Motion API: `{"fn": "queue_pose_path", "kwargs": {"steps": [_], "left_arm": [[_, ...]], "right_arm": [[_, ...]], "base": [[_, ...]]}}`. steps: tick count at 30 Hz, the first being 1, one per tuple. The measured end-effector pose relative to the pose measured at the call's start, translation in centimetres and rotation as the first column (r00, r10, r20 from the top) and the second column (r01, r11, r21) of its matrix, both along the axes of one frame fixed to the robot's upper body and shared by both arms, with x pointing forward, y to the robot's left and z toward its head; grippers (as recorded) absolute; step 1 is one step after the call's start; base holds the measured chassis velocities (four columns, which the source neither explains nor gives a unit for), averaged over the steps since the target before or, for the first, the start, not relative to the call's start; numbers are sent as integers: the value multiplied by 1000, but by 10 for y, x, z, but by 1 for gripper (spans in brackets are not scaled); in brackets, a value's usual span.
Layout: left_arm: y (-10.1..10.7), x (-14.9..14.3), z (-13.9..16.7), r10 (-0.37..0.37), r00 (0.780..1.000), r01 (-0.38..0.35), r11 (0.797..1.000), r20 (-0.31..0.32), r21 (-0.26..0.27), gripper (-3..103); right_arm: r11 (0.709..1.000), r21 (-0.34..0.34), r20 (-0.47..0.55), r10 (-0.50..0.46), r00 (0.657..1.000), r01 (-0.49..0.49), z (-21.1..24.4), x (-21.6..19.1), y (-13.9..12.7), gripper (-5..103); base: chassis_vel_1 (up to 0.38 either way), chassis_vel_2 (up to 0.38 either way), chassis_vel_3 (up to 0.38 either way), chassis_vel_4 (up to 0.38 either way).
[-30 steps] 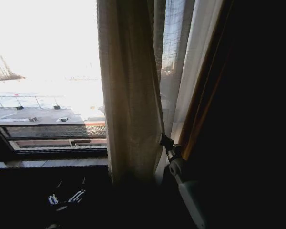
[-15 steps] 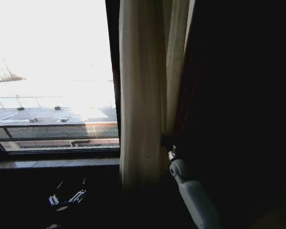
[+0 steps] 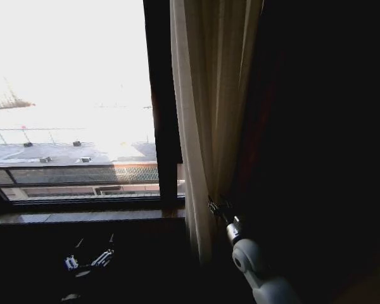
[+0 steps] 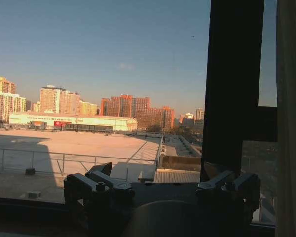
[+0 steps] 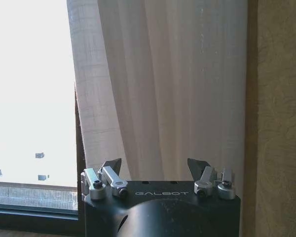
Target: Open the curtains by pulling them apart, changing their state from closed to fully open.
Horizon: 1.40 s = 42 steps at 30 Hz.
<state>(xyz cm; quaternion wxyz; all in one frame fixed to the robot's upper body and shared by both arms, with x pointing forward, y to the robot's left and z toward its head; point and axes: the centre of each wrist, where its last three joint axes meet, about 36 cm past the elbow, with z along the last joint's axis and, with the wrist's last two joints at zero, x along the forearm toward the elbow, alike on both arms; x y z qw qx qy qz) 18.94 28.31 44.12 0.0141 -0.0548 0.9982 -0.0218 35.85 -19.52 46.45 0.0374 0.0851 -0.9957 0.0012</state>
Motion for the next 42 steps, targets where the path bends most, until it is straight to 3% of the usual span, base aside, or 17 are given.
{"fn": "queue_pose_path", "kwargs": {"steps": [4, 6, 9, 23, 37, 42], "left_arm": [[0, 0, 0, -2, 1000, 2, 1000, 1, -3, 100], [-1, 1, 0, -3, 1000, 3, 1000, 3, -4, 100], [-1, 1, 1, -3, 1000, 3, 1000, 4, -4, 100], [-2, 0, 2, -2, 1000, 2, 1000, 5, -4, 100], [-2, 0, 3, -3, 1000, 3, 1000, 5, -3, 100], [-2, 0, 1, -1, 1000, 1, 1000, 2, -6, 100]], "right_arm": [[1000, -3, 13, 19, 1000, -19, 5, -17, 4, 86], [999, -38, 32, 14, 999, -13, 2, -18, 6, 96], [999, -51, 35, 8, 999, -6, -2, -16, 6, 100], [999, -53, 36, 12, 999, -10, -7, -12, 11, 100], [997, -70, 40, 17, 999, -14, -9, -14, 13, 100], [994, -109, 69, 32, 997, -25, -19, -11, 13, 100]], "base": [[0, 0, 0, 0], [0, 0, 0, 0], [0, 0, 0, 0], [65, 45, -69, -60], [261, 283, -264, -287], [301, 326, -305, -334]]}}
